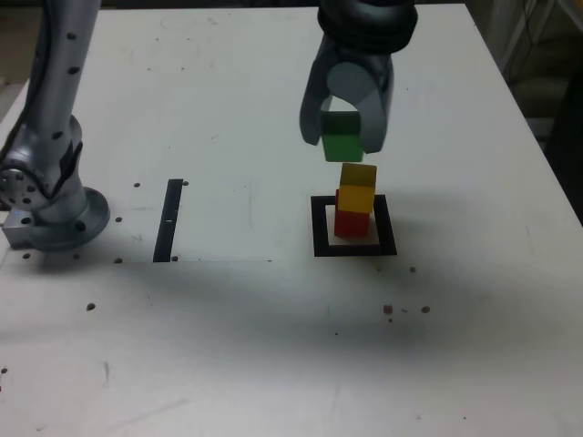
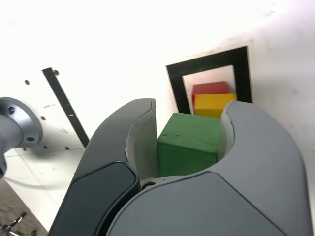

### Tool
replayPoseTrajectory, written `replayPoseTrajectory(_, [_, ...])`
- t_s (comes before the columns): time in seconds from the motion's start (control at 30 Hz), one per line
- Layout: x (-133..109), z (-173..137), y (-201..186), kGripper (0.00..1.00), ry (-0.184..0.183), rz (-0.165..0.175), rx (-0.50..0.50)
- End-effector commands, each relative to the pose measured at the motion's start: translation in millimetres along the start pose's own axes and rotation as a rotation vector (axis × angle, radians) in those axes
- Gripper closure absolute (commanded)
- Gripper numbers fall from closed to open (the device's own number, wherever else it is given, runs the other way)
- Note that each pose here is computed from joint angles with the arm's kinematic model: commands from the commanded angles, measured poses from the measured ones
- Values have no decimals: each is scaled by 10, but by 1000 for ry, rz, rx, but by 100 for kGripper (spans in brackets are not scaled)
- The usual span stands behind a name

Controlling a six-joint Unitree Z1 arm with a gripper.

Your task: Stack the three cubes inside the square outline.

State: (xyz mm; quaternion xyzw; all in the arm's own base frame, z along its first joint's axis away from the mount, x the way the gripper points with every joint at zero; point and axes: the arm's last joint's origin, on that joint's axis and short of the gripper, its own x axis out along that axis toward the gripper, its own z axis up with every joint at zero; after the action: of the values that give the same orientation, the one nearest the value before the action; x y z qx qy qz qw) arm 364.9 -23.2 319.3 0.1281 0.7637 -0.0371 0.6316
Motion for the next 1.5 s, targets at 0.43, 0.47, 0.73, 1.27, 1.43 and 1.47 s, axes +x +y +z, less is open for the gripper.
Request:
replayPoseTrajectory(0.43, [97, 170, -20, 66, 23, -7, 7])
replayPoseTrajectory(0.47, [102, 177, -19, 63, 23, -6, 8])
replayPoseTrajectory(0.73, [135, 211, -19, 7, 24, -5, 19])
replayPoseTrajectory(1.27, [57, 87, -18, 2, 12, 10, 13])
replayPoseTrajectory(1.43, [-93, -173, -23, 1, -17, 35, -2])
replayPoseTrajectory(1.47, [-119, -235, -26, 0, -21, 39, -6])
